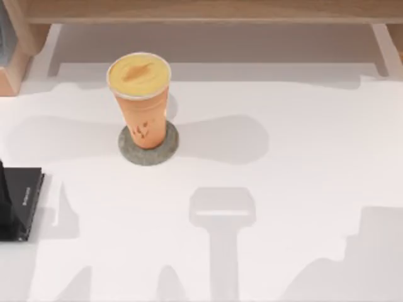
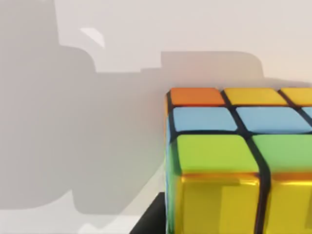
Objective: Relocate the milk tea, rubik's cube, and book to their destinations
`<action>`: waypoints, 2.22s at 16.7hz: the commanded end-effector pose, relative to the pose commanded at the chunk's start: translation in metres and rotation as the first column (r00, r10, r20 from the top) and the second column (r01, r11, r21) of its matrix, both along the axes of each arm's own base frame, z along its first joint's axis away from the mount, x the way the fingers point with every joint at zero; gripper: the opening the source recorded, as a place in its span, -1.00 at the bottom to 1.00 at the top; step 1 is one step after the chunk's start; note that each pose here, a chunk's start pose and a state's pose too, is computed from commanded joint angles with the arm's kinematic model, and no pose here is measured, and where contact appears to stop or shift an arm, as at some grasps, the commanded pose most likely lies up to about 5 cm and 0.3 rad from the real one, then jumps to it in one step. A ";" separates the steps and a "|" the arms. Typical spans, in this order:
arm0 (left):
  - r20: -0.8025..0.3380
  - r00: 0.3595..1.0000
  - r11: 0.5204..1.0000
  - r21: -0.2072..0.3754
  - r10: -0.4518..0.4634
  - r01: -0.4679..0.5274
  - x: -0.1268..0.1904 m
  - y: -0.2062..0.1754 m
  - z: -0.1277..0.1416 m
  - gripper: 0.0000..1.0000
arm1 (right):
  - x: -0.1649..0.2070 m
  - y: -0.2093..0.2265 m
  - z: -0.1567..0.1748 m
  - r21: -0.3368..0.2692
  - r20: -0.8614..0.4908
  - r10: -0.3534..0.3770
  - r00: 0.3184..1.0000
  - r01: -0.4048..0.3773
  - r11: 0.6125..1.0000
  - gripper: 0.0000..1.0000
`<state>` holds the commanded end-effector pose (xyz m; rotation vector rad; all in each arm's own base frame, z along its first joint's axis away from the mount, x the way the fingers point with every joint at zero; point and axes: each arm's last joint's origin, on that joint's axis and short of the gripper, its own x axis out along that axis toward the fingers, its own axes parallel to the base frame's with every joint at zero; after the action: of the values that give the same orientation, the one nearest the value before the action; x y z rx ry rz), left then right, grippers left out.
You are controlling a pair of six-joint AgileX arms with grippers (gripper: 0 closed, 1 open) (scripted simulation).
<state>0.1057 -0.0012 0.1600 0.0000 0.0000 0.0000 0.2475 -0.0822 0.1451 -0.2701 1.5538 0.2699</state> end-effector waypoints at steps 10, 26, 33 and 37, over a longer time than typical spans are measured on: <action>0.000 1.000 1.000 0.000 0.000 0.000 0.000 0.000 0.000 1.00 | 0.000 0.000 0.025 0.001 -0.005 -0.001 1.000 0.001 1.000 -1.00; 0.000 1.000 1.000 0.000 0.000 0.000 0.000 0.000 0.000 1.00 | 0.100 0.115 0.085 -0.182 0.501 0.079 0.862 0.015 0.983 -1.00; 0.000 1.000 1.000 0.000 0.000 0.000 0.000 0.000 0.000 1.00 | 0.120 0.275 0.152 0.028 0.888 -0.029 0.459 0.009 1.000 -1.00; 0.000 1.000 1.000 0.000 0.000 0.000 0.000 0.000 0.000 1.00 | 0.107 0.317 0.219 0.237 0.960 -0.232 0.157 -0.016 0.971 -1.00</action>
<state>0.1057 -0.0012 0.1600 0.0000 0.0000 0.0000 0.3542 0.2351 0.3639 -0.1057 0.1465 0.0604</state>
